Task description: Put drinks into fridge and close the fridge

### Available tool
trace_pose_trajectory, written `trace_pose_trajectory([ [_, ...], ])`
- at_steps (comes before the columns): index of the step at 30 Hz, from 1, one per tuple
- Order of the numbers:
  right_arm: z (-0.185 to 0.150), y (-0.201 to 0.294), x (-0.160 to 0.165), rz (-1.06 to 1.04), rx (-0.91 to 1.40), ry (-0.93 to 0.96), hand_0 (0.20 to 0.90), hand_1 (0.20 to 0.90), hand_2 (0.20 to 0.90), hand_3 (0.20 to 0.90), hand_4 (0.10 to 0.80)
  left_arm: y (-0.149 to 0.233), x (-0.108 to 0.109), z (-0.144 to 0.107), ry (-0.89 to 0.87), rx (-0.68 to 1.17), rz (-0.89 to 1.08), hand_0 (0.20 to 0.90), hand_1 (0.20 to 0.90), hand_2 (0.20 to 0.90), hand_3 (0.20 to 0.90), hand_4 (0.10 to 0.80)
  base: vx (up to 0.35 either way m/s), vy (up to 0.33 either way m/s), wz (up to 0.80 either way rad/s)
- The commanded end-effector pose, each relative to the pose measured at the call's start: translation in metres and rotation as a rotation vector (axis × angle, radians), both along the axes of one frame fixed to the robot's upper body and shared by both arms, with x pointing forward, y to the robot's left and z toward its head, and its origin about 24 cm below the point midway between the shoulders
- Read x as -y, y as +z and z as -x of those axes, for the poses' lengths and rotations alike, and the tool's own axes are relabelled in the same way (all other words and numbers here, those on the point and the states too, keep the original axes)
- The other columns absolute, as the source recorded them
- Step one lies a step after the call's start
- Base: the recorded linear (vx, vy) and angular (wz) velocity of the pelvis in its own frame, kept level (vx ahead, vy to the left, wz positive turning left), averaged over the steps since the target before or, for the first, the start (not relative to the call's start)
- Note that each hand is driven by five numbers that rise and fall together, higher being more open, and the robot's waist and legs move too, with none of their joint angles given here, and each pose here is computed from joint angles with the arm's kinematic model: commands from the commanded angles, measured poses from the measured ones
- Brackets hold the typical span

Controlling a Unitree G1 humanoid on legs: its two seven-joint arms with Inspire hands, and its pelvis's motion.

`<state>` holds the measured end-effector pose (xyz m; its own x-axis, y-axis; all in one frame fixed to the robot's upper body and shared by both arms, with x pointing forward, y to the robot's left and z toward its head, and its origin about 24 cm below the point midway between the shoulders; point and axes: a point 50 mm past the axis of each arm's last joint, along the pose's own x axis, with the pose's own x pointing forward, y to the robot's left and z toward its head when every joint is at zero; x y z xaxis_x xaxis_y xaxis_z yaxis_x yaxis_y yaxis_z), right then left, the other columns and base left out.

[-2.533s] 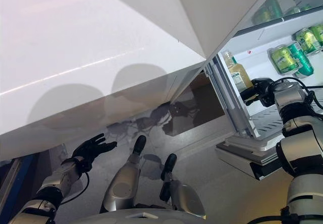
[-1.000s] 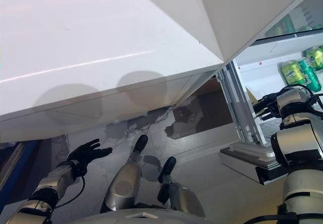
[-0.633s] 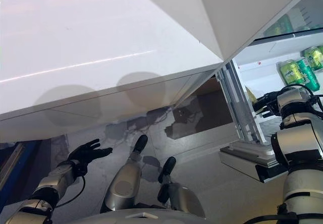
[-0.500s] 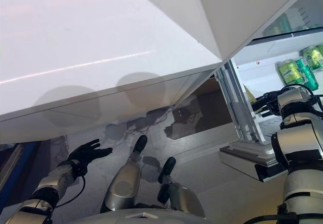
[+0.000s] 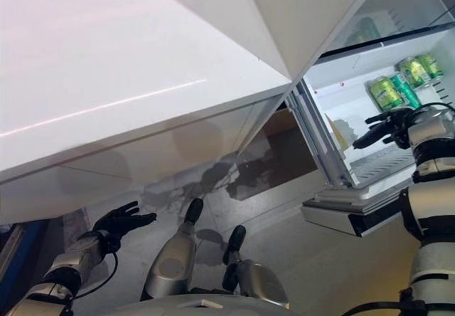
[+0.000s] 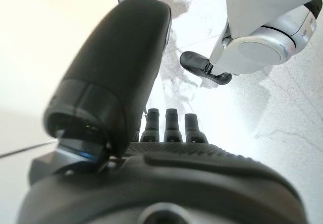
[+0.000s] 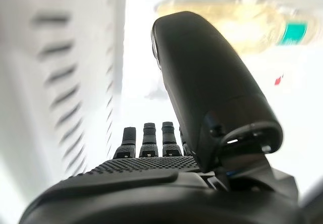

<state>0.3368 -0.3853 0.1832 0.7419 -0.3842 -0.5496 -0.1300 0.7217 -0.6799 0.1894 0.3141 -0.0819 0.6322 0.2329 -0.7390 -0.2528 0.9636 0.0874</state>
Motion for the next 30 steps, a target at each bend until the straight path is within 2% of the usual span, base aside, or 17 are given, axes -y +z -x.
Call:
trace_pose_trajectory([
  [1, 0.017, 0.05, 0.027, 0.28, 0.08, -0.041, 0.9, 0.9, 0.9, 0.9, 0.8, -0.018, -0.01, 0.04, 0.031, -0.106, -0.004, 0.9, 0.9, 0.9, 0.9, 0.8, 0.0, 0.075, -0.08],
  [9, 0.015, 0.114, -0.009, 0.39, 0.624, 0.029, 0.9, 0.9, 0.9, 0.9, 0.8, -0.029, 0.003, 0.051, 0.085, -0.14, 0.075, 0.9, 0.9, 0.9, 0.9, 0.8, -0.001, 0.109, -0.13],
  [12, 0.021, 0.124, -0.022, 0.388, 0.795, 0.05, 0.9, 0.9, 0.9, 0.9, 0.8, -0.033, 0.009, 0.054, 0.099, -0.147, 0.096, 0.9, 0.9, 0.9, 0.9, 0.8, -0.001, 0.061, -0.11],
  [14, 0.032, 0.13, -0.033, 0.376, 0.988, 0.059, 0.9, 0.9, 0.9, 0.9, 0.8, -0.037, 0.013, 0.058, 0.109, -0.154, 0.117, 0.9, 0.9, 0.9, 0.9, 0.8, -0.005, 0.048, -0.07],
  [15, 0.034, 0.13, -0.033, 0.375, 1.003, 0.058, 0.9, 0.9, 0.9, 0.9, 0.8, -0.037, 0.013, 0.058, 0.106, -0.154, 0.116, 0.9, 0.9, 0.9, 0.9, 0.8, -0.016, 0.041, -0.03],
  [16, 0.044, 0.133, -0.041, 0.36, 1.143, 0.059, 0.9, 0.9, 0.9, 0.9, 0.8, -0.04, 0.017, 0.061, 0.115, -0.158, 0.13, 0.9, 0.9, 0.9, 0.9, 0.8, -0.018, 0.016, -0.04],
  [21, 0.082, 0.118, -0.052, 0.295, 1.496, -0.012, 0.9, 0.9, 0.9, 0.9, 0.8, -0.05, 0.031, 0.073, 0.126, -0.175, 0.161, 0.9, 0.9, 0.9, 0.9, 0.8, -0.021, 0.012, -0.13],
  [27, 0.129, 0.072, -0.044, 0.182, 1.744, -0.179, 0.9, 0.9, 0.9, 0.9, 0.8, -0.06, 0.051, 0.089, 0.111, -0.191, 0.199, 0.9, 0.9, 0.9, 0.9, 0.8, -0.023, -0.003, -0.06],
  [30, 0.14, 0.057, -0.044, 0.12, 1.786, -0.205, 0.9, 0.9, 0.9, 0.9, 0.8, -0.063, 0.057, 0.095, 0.105, -0.193, 0.204, 0.9, 0.9, 0.9, 0.9, 0.8, 0.0, -0.01, -0.1],
])
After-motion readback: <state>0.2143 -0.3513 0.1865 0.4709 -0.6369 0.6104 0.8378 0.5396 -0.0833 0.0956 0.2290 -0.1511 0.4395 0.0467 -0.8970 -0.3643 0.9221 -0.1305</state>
